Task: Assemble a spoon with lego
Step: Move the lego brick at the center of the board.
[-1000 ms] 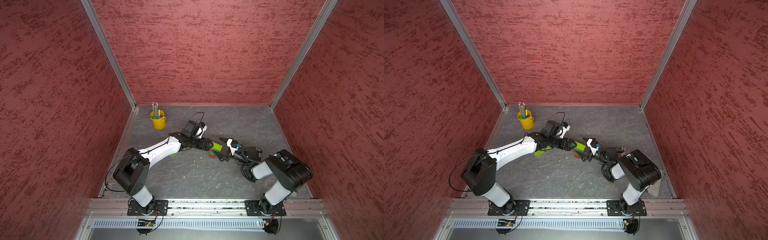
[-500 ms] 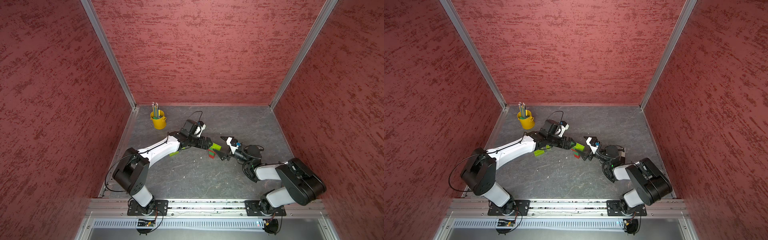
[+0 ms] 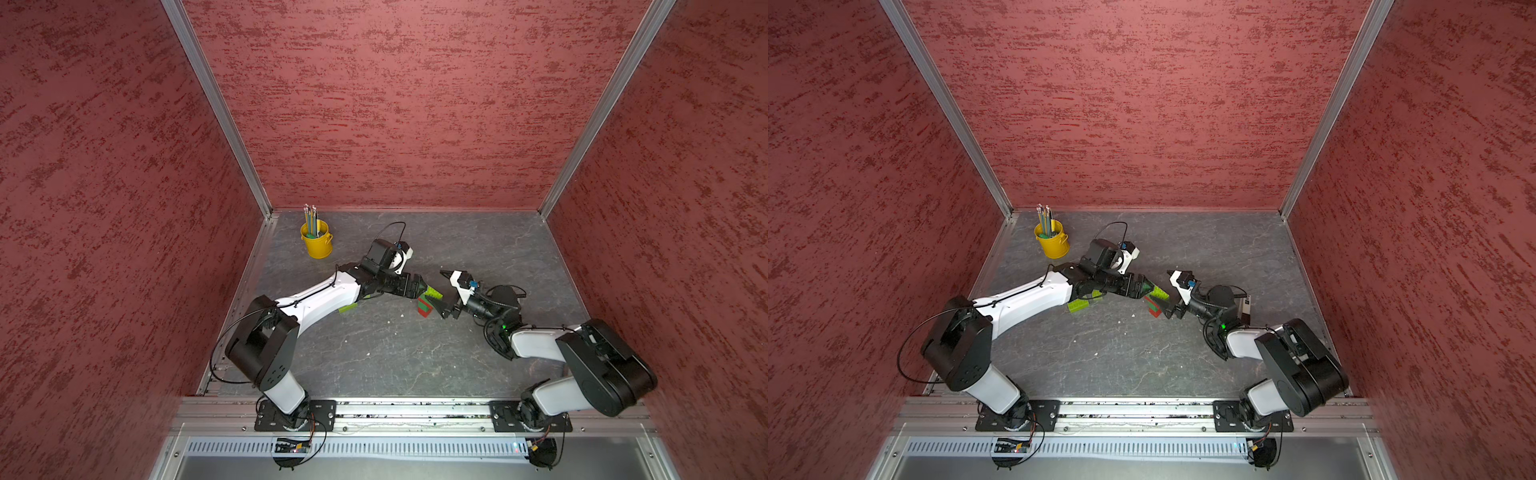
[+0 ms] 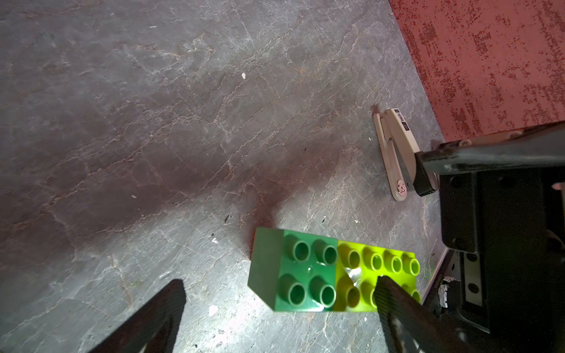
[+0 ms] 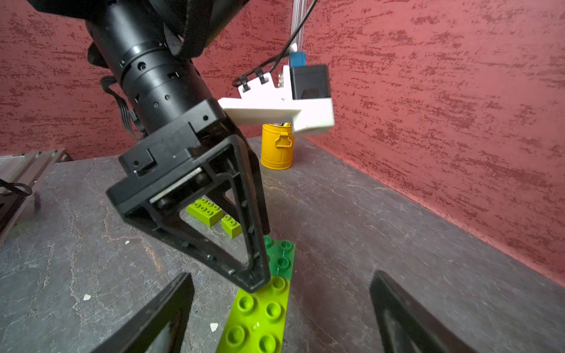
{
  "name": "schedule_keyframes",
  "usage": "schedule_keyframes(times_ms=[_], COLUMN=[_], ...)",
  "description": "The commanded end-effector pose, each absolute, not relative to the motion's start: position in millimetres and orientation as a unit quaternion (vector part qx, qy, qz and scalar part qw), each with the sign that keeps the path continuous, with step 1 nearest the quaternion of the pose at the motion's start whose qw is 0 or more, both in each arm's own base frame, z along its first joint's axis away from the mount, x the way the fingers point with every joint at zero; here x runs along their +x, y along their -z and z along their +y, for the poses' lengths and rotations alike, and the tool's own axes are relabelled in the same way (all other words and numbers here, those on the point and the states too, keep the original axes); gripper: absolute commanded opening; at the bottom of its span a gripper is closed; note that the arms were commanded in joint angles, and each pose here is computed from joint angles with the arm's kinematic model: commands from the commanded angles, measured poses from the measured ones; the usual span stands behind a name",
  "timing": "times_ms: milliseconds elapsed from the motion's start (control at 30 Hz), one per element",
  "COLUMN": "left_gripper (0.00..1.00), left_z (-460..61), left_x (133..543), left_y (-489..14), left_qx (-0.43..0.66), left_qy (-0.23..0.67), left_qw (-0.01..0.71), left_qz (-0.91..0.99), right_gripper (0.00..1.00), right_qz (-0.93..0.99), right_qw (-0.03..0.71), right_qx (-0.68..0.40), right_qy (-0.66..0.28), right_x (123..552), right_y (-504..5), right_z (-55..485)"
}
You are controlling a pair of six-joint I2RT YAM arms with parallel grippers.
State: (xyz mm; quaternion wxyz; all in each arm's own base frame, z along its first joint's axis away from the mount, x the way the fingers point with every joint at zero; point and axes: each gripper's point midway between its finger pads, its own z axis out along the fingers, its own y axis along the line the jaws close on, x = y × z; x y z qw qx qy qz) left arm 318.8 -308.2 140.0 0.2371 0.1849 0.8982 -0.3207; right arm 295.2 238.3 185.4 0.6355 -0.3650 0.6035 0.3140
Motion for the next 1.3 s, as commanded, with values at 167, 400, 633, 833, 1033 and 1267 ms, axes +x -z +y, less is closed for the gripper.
schedule_keyframes(times_ms=[167, 400, 633, 833, 1033, 1267], left_gripper=[0.99, 0.99, 0.98, 0.98, 0.98, 0.98], left_z=[-287, -177, -118, -121, -125, -152], left_x=[335, 349, 336, 341, 360, 353], left_y=[-199, -212, -138, -88, -57, -41], left_qx=[0.154, 0.016, -0.069, -0.077, -0.065, -0.043], left_qy=[0.350, 0.293, 0.266, 0.264, 0.252, 0.287], left_qw=[0.305, 0.324, 0.246, 0.205, 0.194, 0.169], left_qz=[0.872, 0.899, 0.929, 0.939, 0.946, 0.942], right_gripper=[0.91, 0.90, 0.90, 0.90, 0.91, 0.92], right_qz=[0.641, 0.700, 0.688, 0.685, 0.681, 0.685], right_qw=[0.622, 0.542, 0.545, 0.551, 0.558, 0.557], right_qx=[-0.350, -0.392, -0.386, -0.393, -0.394, -0.397], right_qy=[-0.282, -0.249, -0.282, -0.271, -0.262, -0.249], right_x=[309, 312, 313, 308, 301, 301], right_y=[-214, -224, -258, -271, -281, -280], right_z=[236, 269, 295, 294, 286, 282])
